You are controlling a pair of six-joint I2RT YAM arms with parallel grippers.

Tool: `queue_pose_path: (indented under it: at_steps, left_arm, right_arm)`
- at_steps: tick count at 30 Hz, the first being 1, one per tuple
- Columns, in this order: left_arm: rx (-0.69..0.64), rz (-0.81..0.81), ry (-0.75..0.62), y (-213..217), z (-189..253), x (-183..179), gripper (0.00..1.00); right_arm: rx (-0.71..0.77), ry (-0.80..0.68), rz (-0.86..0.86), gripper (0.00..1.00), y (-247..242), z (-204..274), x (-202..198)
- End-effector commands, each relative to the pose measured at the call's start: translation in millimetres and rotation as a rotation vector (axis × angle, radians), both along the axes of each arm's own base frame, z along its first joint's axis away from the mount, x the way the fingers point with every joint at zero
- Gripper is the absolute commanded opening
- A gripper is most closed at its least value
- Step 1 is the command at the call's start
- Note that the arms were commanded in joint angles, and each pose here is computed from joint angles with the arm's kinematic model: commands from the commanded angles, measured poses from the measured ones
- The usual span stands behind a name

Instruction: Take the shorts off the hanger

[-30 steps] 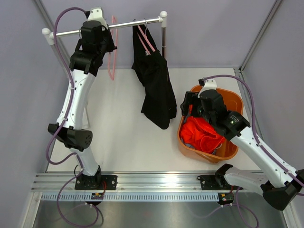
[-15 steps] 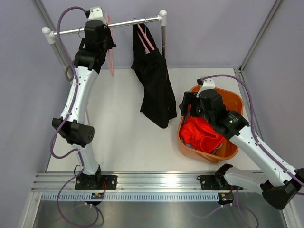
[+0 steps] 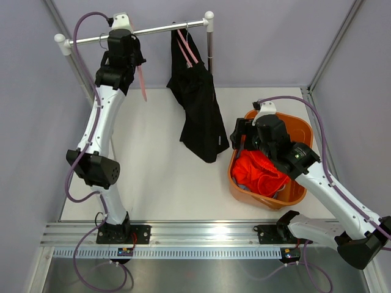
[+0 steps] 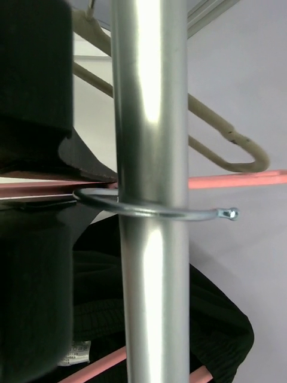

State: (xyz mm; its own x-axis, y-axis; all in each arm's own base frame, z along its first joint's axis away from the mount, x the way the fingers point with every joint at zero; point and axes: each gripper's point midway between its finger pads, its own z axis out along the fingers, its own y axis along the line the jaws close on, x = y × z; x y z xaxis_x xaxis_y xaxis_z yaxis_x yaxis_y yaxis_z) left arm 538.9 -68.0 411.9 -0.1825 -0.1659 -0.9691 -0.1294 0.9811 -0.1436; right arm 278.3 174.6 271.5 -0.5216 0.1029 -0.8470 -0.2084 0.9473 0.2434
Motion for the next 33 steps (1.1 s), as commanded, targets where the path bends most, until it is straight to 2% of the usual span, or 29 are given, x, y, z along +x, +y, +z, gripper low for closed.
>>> queue_pose_path:
  at_steps: [1, 3, 7, 12, 22, 28, 33]
  left_arm:
    - [0.002, 0.025, -0.068, 12, 30, -15, 0.18]
    - [0.008, 0.024, -0.068, 12, 31, -18, 0.22]
    - [0.012, 0.024, -0.063, 14, 30, -21, 0.22]
    - [0.01, 0.019, -0.061, 14, 31, -30, 0.31]
    - [0.003, -0.019, -0.124, 10, 58, -68, 0.39]
    - [0.043, -0.104, -0.158, -25, 73, -94, 0.49]
    - [0.044, -0.16, -0.21, -53, 92, -114, 0.5]
  right_arm:
    - [0.045, -0.017, 0.019, 0.83, 4, 10, -2]
    - [0.052, -0.015, 0.022, 0.83, 5, 10, -3]
    - [0.059, -0.012, 0.027, 0.83, 5, 9, -5]
    - [0.061, -0.008, 0.025, 0.83, 4, 9, -7]
    - [0.061, -0.003, 0.032, 0.83, 4, 8, -9]
    - [0.06, 0.001, 0.031, 0.83, 4, 8, -10]
    - [0.066, 0.011, 0.036, 0.83, 4, 5, -12]
